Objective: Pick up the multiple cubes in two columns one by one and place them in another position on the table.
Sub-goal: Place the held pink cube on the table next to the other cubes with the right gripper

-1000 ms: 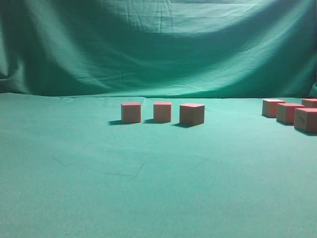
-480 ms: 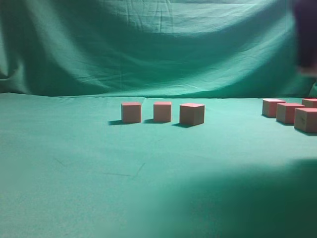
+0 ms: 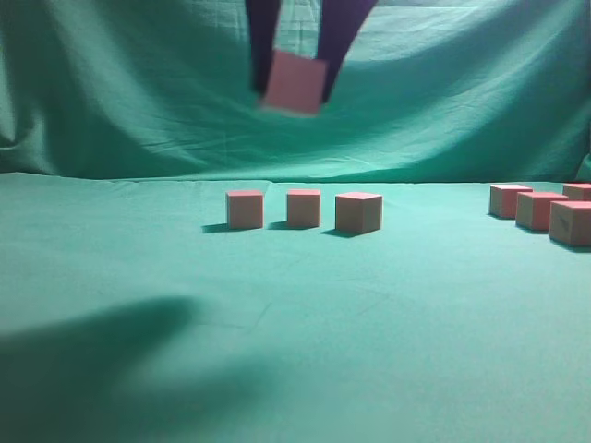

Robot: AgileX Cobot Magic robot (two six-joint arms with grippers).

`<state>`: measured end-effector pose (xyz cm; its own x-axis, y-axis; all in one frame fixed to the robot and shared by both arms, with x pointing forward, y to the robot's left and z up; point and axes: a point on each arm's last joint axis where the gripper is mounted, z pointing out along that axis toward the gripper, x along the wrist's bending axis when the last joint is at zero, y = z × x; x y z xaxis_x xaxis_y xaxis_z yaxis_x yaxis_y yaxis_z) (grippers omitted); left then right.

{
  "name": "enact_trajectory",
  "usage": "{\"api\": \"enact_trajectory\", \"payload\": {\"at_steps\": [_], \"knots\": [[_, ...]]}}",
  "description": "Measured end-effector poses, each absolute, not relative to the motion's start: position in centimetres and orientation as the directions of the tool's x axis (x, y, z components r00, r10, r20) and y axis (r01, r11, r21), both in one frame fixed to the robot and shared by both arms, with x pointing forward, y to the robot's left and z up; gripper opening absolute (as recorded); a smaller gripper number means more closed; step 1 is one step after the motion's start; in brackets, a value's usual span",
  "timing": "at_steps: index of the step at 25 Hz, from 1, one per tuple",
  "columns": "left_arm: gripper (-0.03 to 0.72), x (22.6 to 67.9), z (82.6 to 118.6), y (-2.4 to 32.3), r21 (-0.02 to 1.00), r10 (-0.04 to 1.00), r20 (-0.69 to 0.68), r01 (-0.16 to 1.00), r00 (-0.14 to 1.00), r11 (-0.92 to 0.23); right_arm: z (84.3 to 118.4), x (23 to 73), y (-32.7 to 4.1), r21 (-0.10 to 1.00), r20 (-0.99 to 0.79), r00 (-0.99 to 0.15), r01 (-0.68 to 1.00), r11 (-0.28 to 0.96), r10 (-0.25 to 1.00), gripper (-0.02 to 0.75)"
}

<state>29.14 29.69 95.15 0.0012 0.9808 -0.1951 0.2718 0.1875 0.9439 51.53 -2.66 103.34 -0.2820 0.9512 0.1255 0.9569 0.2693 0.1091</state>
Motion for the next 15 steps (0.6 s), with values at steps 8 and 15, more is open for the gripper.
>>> {"api": "enact_trajectory", "payload": {"at_steps": [8,15], "knots": [[0.0,29.1,95.2,29.7,0.944,0.981,-0.195,0.272,0.001,0.187,99.9,56.1,2.0,0.106,0.137,-0.149,0.985,0.135,0.979,0.267],[0.0,29.1,95.2,29.7,0.944,0.981,-0.195,0.272,0.001,0.187,97.5,57.1,2.9,0.08,0.117,-0.108,0.992,0.099,0.987,0.267]]}}
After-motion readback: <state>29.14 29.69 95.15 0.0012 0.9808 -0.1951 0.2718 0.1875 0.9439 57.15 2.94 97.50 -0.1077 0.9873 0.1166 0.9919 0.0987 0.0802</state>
